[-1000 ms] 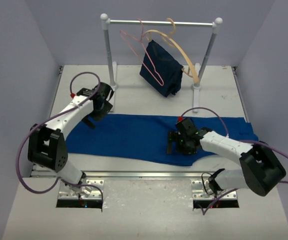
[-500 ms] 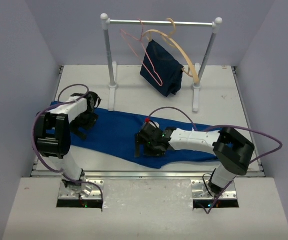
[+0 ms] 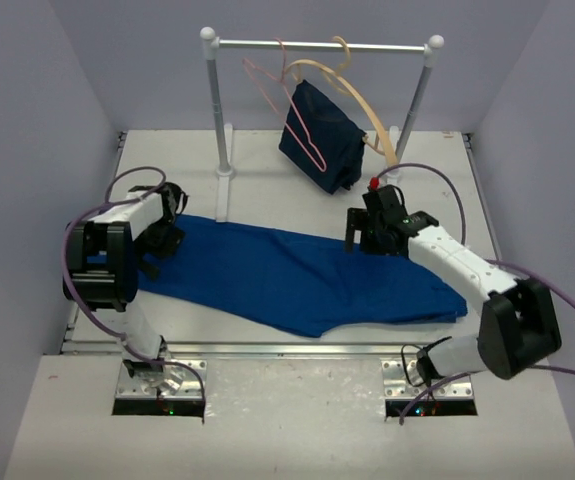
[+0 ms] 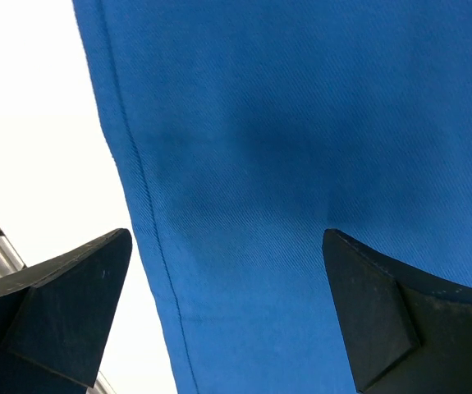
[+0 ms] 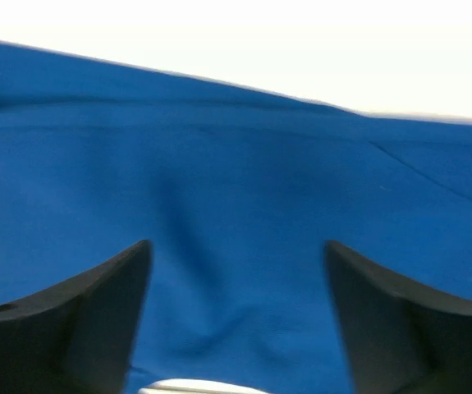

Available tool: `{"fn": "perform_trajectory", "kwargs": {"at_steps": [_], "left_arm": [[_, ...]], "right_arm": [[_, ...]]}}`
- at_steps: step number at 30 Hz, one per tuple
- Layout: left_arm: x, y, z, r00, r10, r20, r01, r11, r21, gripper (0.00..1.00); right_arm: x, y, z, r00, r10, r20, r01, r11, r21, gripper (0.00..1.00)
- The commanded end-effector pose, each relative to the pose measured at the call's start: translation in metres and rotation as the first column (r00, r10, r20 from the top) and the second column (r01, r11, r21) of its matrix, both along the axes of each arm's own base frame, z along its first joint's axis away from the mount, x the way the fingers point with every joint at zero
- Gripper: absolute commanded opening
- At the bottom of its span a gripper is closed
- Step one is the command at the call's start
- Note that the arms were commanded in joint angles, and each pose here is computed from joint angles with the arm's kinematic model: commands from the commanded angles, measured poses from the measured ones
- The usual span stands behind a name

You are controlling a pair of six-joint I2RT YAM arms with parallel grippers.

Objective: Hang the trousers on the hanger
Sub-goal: Flatten out the trousers at the center of the board.

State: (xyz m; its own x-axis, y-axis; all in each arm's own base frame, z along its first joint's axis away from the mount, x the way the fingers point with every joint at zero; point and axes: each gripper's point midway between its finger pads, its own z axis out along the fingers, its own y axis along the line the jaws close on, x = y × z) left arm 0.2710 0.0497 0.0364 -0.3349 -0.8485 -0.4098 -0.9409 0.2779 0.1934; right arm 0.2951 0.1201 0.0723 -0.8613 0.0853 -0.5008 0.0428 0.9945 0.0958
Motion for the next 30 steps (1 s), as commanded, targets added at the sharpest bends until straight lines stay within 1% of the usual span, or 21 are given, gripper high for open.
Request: {"fn": "perform_trajectory", "kwargs": {"at_steps": [1,4,7,8,9,11,12,14,17,19,20,25,30], "left_arm": [[0.008,-0.015,0.033,0.985,-0.114,0.128,0.115,0.993,0.003,1.0],[0.005,-0.022,0.038,0.975,-0.156,0.156,0.158,0.987,-0.004,1.0],[-0.002,-0.021,0.03,0.975,-0.178,0.135,0.179,0.984,0.005,1.0],[-0.004,-0.021,0.027,0.975,-0.183,0.125,0.184,0.983,0.003,1.0],[-0.006,-0.022,0.022,0.975,-0.19,0.113,0.192,0.981,-0.002,1.0],[-0.006,-0.024,0.017,0.974,-0.204,0.1,0.207,0.978,-0.013,1.0],[-0.006,-0.024,0.015,0.974,-0.208,0.094,0.21,0.978,-0.014,1.0],[-0.005,-0.023,0.014,0.973,-0.212,0.095,0.214,0.977,-0.01,1.0],[-0.004,-0.022,0.015,0.971,-0.215,0.102,0.217,0.976,-0.005,1.0],[-0.004,-0.023,0.015,0.97,-0.219,0.104,0.221,0.975,-0.008,1.0],[-0.003,-0.024,0.015,0.97,-0.22,0.106,0.222,0.975,-0.009,1.0],[-0.004,-0.025,0.011,0.971,-0.219,0.099,0.222,0.975,-0.014,1.0],[-0.005,-0.025,0.007,0.972,-0.217,0.085,0.219,0.975,-0.018,1.0]], "right_arm": [[0.023,-0.023,-0.033,0.988,0.091,-0.121,-0.111,0.98,-0.167,0.69],[0.038,-0.024,-0.048,0.978,0.129,-0.167,-0.164,0.962,-0.22,0.7],[0.042,-0.022,-0.057,0.97,0.15,-0.193,-0.191,0.956,-0.221,0.7],[0.043,-0.022,-0.06,0.968,0.15,-0.2,-0.194,0.956,-0.222,0.68],[0.043,-0.021,-0.063,0.967,0.151,-0.207,-0.196,0.955,-0.22,0.61],[0.044,-0.019,-0.066,0.965,0.155,-0.21,-0.2,0.956,-0.213,0.43],[0.043,-0.02,-0.067,0.964,0.155,-0.214,-0.201,0.956,-0.213,0.36],[0.041,-0.02,-0.069,0.964,0.152,-0.22,-0.199,0.957,-0.211,0.28],[0.038,-0.022,-0.063,0.97,0.141,-0.201,-0.183,0.96,-0.213,0.19],[0.038,-0.022,-0.056,0.974,0.141,-0.179,-0.178,0.961,-0.212,0.04],[0.038,-0.023,-0.053,0.976,0.138,-0.171,-0.173,0.962,-0.213,0.01],[0.037,-0.022,-0.041,0.981,0.141,-0.135,-0.166,0.966,-0.198,0.0],[0.038,-0.031,-0.03,0.993,0.083,-0.087,-0.1,0.969,-0.225,0.0]]}}
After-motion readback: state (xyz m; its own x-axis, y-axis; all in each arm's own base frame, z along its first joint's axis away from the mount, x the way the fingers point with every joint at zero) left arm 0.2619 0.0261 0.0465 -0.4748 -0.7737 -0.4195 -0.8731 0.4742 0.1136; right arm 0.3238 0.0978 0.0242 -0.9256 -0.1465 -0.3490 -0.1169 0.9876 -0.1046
